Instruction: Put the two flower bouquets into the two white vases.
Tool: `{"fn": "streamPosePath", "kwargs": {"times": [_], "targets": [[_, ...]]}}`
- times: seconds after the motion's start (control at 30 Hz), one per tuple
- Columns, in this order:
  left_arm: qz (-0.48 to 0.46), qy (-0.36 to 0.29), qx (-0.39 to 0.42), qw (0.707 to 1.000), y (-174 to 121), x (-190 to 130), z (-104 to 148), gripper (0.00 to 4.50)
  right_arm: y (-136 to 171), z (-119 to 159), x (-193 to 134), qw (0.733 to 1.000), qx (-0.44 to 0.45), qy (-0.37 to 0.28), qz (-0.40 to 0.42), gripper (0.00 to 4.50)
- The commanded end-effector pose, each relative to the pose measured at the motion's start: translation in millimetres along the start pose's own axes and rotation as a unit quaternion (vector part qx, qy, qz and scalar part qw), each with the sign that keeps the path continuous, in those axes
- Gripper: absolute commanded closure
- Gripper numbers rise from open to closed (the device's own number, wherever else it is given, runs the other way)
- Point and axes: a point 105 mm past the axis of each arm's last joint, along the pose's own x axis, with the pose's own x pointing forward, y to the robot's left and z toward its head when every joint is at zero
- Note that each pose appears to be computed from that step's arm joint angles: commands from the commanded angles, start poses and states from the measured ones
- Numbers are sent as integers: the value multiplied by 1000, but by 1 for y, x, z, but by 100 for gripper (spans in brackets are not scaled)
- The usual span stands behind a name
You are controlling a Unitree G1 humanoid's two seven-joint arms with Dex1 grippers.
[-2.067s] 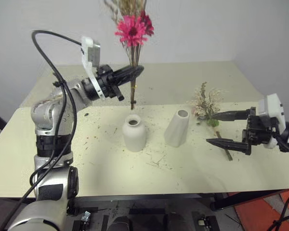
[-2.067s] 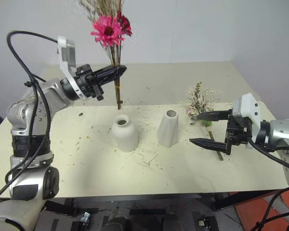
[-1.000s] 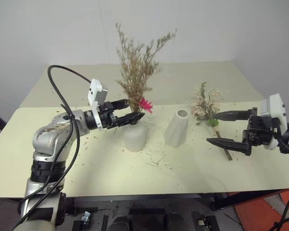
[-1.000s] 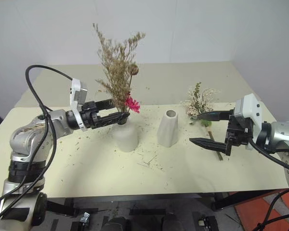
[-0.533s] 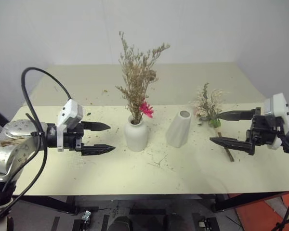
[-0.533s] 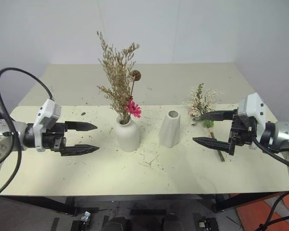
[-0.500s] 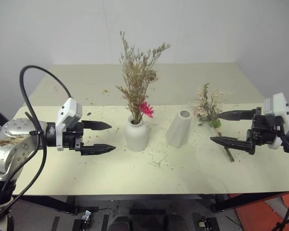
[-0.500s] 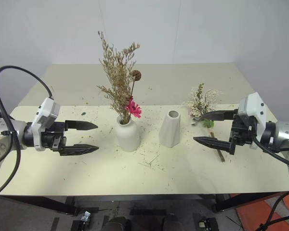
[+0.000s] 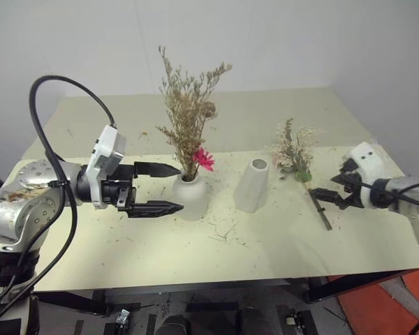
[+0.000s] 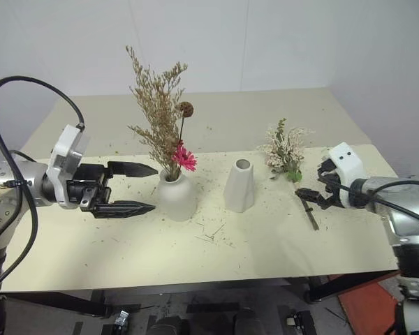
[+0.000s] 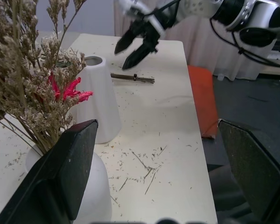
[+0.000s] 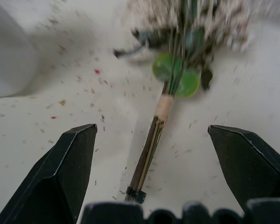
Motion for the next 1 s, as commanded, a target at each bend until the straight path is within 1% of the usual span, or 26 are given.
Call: {"fn": "streamPosePath", "kwargs": {"times": [0.03,0.27,0.37,0.53,0.67,0.73,0.9,0.97,1.0], "targets": [[2,-22,33,999,-4,-3,13,3,-6,0,6,1000,6,10,-15,0],[12,-42,70,997,-9,-7,14,3,-6,-8,32,999,-6,38,-4,0],[10,-57,77,995,-14,-10,15,0,-8,-12,37,999,-18,45,-4,55],[18,-65,82,994,-14,-15,16,0,-12,-10,39,999,-21,39,-5,220],[23,-64,85,994,-12,-17,17,0,-10,-6,38,999,-22,27,3,367],[25,-64,87,994,-11,-18,17,0,-10,-4,35,1000,-19,20,5,433],[27,-65,86,994,-9,-20,17,0,-12,2,26,1000,4,-8,-3,438],[26,-65,86,994,-9,-19,17,0,-13,7,21,999,17,-34,-3,438],[26,-65,85,994,-8,-20,17,0,-13,13,17,998,26,-62,-6,438]]}}
